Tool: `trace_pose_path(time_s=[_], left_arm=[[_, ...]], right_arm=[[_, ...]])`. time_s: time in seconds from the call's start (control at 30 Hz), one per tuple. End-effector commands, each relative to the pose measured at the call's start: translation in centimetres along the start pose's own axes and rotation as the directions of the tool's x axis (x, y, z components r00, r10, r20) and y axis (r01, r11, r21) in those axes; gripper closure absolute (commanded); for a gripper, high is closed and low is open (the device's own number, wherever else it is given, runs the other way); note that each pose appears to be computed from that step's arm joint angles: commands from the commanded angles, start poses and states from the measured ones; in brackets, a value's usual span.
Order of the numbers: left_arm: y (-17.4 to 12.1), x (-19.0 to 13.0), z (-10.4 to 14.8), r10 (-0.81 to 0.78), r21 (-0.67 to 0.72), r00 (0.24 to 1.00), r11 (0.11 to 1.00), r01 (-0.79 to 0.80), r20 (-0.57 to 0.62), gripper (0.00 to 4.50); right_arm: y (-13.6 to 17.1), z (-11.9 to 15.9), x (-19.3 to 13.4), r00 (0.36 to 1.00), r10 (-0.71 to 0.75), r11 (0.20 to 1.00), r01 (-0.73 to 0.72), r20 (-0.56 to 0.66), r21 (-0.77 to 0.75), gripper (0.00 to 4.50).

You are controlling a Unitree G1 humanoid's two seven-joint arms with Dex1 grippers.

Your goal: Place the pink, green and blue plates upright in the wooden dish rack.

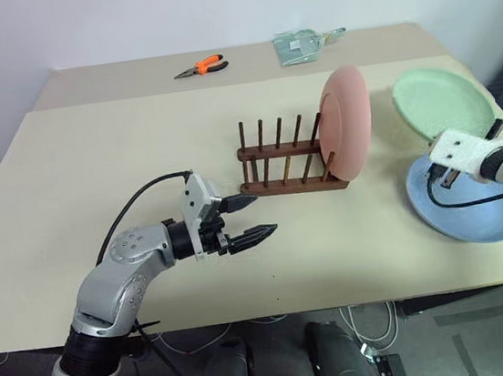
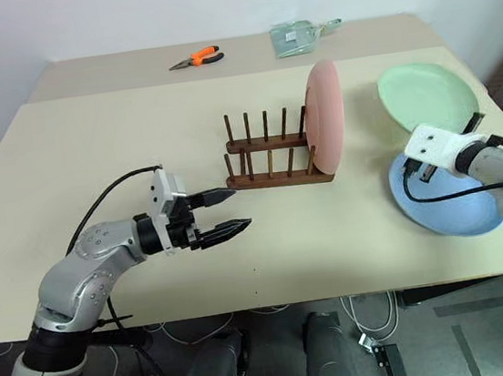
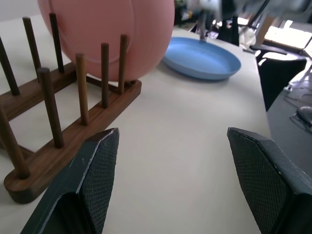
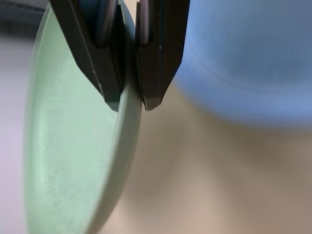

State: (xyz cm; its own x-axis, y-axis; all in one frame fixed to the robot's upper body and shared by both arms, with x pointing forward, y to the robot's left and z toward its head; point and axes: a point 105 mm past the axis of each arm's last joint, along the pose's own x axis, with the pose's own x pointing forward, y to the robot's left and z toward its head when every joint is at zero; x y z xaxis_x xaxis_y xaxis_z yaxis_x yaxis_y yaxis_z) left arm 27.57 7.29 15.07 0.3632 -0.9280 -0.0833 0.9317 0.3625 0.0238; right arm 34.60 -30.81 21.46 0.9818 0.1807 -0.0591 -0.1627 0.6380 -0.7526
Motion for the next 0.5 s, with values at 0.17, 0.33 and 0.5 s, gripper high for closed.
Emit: trace_pose_path(time_s=[0.17, 0.33, 0.5], left_arm=[[2.7, -1.6, -0.3, 0.112, 0.093, 0.993, 0.99, -0.11, -0.021, 0.86], [4.5, -3.5, -1.2, 0.177, 0.112, 0.983, 0.979, -0.17, -0.054, 0.86], [4.0, -3.5, -0.8, 0.175, 0.115, 0.984, 0.979, -0.17, -0.038, 0.86]], right_arm=[[-2.7, 16.1, -6.8, 0.714, -0.204, 0.675, -0.393, 0.67, 0.624, 4.47], [0.9, 22.5, -8.4, 0.53, -0.162, 0.422, -0.725, 0.832, 0.544, 4.47], [4.6, 23.0, -4.8, 0.636, -0.064, 0.337, -0.712, 0.769, 0.616, 4.47]])
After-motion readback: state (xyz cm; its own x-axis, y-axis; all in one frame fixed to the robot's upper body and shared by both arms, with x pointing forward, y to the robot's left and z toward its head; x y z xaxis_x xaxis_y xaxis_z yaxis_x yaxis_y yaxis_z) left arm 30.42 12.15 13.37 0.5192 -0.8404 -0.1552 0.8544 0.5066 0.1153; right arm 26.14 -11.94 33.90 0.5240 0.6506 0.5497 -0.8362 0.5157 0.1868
